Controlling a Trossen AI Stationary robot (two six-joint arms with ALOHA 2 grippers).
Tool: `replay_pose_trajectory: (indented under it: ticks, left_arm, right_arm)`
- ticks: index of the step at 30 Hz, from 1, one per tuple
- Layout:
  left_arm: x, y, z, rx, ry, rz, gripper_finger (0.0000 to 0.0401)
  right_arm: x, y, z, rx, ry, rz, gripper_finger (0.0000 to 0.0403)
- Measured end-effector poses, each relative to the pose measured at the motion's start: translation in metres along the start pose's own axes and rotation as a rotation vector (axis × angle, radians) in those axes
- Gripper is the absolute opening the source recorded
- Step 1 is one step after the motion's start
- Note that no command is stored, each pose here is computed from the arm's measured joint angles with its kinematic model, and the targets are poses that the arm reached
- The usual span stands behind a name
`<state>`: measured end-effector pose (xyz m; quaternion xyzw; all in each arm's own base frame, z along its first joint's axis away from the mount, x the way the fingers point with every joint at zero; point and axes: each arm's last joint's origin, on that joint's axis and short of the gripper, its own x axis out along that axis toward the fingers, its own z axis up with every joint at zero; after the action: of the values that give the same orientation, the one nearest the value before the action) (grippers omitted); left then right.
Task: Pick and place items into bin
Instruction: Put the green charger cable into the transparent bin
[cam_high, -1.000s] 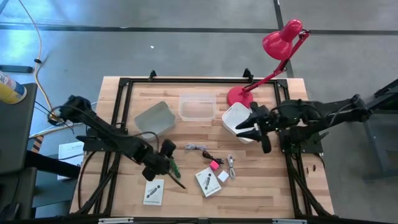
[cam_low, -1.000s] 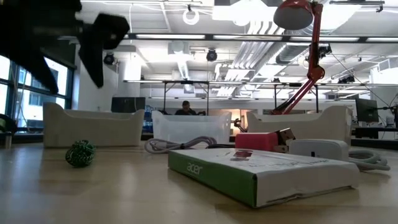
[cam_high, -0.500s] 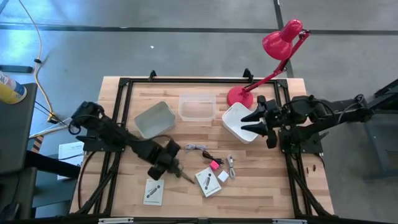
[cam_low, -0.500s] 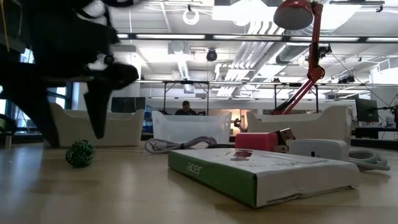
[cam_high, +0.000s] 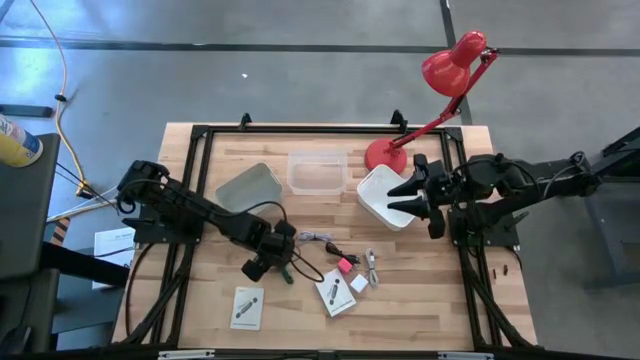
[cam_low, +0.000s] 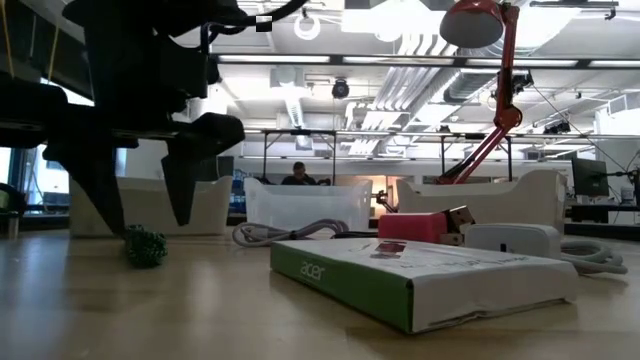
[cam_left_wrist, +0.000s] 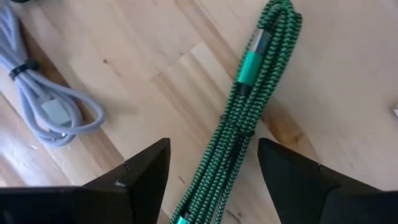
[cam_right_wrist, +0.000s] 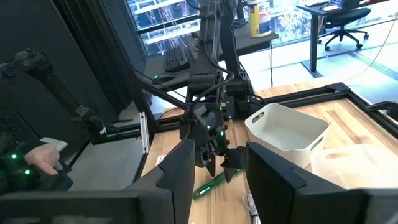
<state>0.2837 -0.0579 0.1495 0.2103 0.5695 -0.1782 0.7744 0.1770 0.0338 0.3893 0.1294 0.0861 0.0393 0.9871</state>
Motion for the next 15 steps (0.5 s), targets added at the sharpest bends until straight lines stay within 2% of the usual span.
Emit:
replay_pose_trajectory:
  ticks: [12,15]
  left_arm:
    - [0.016,-0.001,-0.001,0.027,0.043,-0.025,0.0230]
    - [0.016,-0.001,-0.001,0.027,0.041,-0.027,0.0210]
  right_arm:
    - [0.000,0.000,-0.001,0.000,0.006,-0.002,0.0129]
    - [0.000,0.000,-0.001,0.000,0.008,-0.002,0.0129]
